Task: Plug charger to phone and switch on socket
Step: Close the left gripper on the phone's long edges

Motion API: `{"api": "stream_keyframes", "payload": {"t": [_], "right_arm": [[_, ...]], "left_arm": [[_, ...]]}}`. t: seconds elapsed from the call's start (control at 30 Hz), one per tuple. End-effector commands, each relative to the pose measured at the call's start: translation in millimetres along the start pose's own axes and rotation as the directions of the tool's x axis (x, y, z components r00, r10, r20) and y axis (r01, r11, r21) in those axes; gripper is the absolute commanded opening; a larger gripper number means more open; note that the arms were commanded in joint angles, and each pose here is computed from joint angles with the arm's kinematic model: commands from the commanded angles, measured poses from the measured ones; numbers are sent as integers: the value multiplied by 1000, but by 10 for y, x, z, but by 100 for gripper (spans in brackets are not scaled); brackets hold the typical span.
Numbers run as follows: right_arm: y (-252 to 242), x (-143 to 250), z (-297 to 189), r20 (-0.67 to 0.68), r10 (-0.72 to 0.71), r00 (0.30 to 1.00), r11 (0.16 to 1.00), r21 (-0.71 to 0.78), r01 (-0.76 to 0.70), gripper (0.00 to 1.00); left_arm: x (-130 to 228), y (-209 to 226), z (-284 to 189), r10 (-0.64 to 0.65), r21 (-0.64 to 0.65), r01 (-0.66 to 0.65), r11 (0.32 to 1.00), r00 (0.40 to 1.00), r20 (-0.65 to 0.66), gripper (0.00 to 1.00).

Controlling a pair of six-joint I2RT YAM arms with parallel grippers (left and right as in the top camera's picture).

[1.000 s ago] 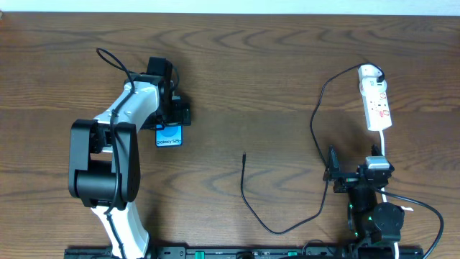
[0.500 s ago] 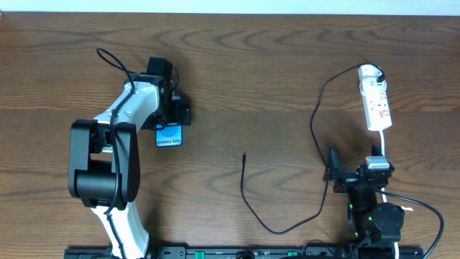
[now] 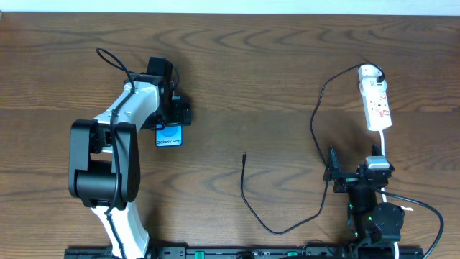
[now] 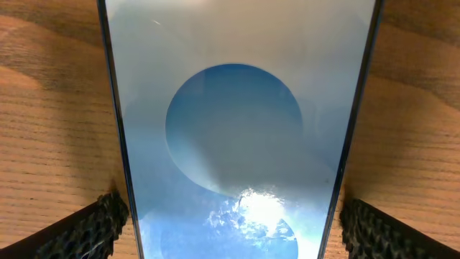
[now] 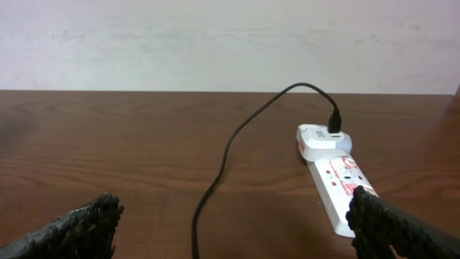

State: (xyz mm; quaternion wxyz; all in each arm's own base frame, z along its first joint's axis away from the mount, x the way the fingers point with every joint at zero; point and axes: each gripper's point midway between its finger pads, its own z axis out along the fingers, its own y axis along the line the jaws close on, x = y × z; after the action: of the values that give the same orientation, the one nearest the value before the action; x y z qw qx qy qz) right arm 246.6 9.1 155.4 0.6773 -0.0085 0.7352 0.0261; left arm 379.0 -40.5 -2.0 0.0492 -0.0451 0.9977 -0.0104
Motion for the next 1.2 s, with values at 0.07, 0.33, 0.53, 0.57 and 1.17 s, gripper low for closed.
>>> {"api": "stream_keyframes", "payload": {"t": [0.07,0.33,0.53,0.57,1.17], "right_arm": [[-8,17,1,-6,13,1000,1000,8,-13,99],[-8,16,1,-5,13,1000,1000,8,-13,99],[-8,16,1,-5,13,1000,1000,8,-13,99],[-8,16,1,-5,13,1000,1000,8,-13,99],[-8,16,1,-5,13,1000,1000,8,-13,99]], "left_arm": [[5,13,59,-3,-5,3,1000,1000,-11,98],[-14,9,60,-3,-3,3,1000,1000,-3,97],[-38,4,60,1,-1,-1,1000,1000,7,96],[-41,6,60,1,-2,-1,1000,1000,8,96],[-44,40,59,32,-23,-32,999,999,10,97]]}}
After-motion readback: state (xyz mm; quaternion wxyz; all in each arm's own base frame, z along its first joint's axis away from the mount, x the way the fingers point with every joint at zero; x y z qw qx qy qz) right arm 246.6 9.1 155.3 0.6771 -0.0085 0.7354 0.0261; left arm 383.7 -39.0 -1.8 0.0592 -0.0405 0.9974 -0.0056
